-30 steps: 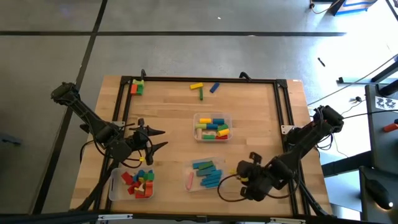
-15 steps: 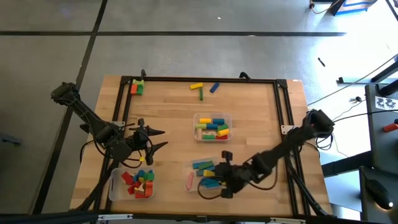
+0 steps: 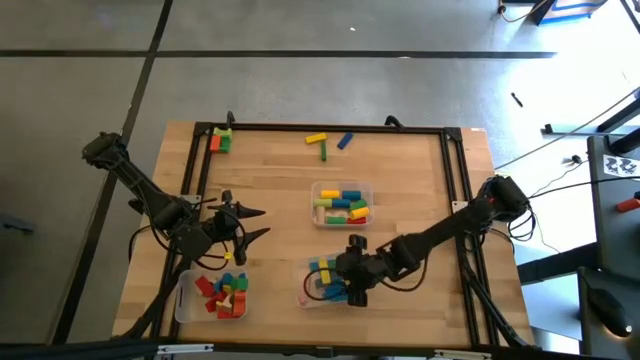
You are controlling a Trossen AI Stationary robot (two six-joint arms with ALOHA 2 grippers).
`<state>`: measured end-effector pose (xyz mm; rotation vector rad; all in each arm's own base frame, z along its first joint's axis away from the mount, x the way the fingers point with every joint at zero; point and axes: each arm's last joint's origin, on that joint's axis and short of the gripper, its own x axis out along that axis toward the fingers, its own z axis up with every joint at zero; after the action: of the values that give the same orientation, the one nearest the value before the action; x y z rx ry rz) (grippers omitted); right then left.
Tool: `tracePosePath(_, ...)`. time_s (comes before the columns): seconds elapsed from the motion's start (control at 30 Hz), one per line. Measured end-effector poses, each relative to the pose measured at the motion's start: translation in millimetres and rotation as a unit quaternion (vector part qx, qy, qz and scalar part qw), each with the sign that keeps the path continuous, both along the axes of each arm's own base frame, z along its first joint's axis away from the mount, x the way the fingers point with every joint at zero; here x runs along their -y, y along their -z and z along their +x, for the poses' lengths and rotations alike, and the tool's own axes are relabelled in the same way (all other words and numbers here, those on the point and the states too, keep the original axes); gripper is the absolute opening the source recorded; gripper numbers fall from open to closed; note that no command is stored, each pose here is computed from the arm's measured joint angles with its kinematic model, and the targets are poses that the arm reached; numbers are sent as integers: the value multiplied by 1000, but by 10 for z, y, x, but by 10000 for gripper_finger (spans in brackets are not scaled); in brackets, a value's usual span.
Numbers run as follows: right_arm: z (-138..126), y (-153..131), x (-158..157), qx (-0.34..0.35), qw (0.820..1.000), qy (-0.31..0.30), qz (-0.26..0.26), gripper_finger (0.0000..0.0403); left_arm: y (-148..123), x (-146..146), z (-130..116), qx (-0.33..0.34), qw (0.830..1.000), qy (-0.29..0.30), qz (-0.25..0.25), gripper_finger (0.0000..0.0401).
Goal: Sort blocks by size
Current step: Put the blue rectangular block into the bottom right transparent bin
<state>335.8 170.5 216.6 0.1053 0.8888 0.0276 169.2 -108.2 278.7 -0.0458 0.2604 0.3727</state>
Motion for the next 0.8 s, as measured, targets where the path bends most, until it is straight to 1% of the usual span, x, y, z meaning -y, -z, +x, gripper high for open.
tracePosePath(0.07,-45,-74,25,1,1000,3,-3,269,0,1,0,0,1000,0,-1,210)
tracePosePath(0.17,-122,-240,71,20,1000,15,-14,282,0,-2,1,1,1000,-1,-3,210)
tracePosePath(0.3,-237,-402,140,24,999,25,-26,281,13,-29,32,5,1000,-17,-17,210)
tracePosePath(0.4,-330,-459,145,15,999,25,-38,275,67,-42,99,-5,999,-30,-13,210)
tracePosePath(0.53,-432,-439,79,-4,998,18,-66,264,161,-83,227,-31,999,-31,-14,210)
tracePosePath(0.63,-513,-417,15,-11,996,25,-86,252,195,-156,330,-38,998,-43,-13,210)
tracePosePath(0.7,-568,-367,-24,-11,995,27,-98,242,220,-221,404,-42,998,-53,-16,210)
tracePosePath(0.8,-703,-292,-26,-15,992,32,-118,229,267,-333,527,-56,997,-54,-19,210)
